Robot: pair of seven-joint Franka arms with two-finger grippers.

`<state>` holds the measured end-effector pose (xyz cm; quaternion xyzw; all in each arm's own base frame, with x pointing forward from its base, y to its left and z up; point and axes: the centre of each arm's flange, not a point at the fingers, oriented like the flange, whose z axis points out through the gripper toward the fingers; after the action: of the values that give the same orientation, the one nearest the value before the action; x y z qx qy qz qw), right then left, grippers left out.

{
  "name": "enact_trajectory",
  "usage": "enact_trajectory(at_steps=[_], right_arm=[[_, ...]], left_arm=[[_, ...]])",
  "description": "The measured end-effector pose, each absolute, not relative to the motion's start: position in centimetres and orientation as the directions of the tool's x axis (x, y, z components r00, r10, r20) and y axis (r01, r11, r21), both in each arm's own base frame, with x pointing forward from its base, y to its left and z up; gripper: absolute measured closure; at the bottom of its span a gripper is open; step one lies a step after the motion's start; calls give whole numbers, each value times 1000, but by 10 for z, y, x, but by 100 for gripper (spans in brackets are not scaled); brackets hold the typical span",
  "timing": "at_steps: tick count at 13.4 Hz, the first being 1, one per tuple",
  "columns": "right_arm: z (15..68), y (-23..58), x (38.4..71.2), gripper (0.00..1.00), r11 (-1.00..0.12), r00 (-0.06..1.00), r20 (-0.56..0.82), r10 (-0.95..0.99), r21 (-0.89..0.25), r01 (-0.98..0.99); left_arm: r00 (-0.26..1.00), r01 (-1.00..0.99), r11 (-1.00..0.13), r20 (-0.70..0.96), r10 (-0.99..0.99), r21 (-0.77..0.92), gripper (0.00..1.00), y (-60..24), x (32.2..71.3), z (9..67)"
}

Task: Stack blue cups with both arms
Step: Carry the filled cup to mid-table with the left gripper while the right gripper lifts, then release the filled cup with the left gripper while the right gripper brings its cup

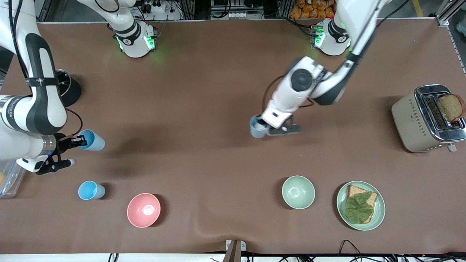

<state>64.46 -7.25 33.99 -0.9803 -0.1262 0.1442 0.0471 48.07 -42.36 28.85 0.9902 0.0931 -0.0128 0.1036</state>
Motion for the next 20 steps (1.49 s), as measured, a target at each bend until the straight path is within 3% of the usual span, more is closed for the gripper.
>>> enact_trajectory(at_steps=[4, 6, 10, 14, 17, 20], right_arm=[[362, -12, 640, 96, -979, 938, -296, 179, -152, 139], [378, 31, 637, 96, -982, 937, -318, 141, -165, 92], [408, 109, 630, 96, -973, 931, -324, 167, -205, 103], [411, 174, 617, 96, -952, 914, -317, 252, -250, 176], [406, 263, 599, 96, -936, 908, -268, 323, -234, 264], [386, 357, 575, 96, -925, 901, -224, 372, -170, 340]], left_arm=[[963, 263, -941, -107, 245, 214, 96, -501, 473, 241], [963, 267, -945, -99, 252, 191, 81, -503, 479, 220], [961, 276, -942, -81, 265, 190, 40, -500, 493, 239], [938, 345, -928, -45, 343, 141, 0, -439, 543, 359], [926, 371, -921, 19, 376, 121, 0, -330, 585, 470], [945, 315, -945, 62, 321, 86, 0, -211, 609, 525]])
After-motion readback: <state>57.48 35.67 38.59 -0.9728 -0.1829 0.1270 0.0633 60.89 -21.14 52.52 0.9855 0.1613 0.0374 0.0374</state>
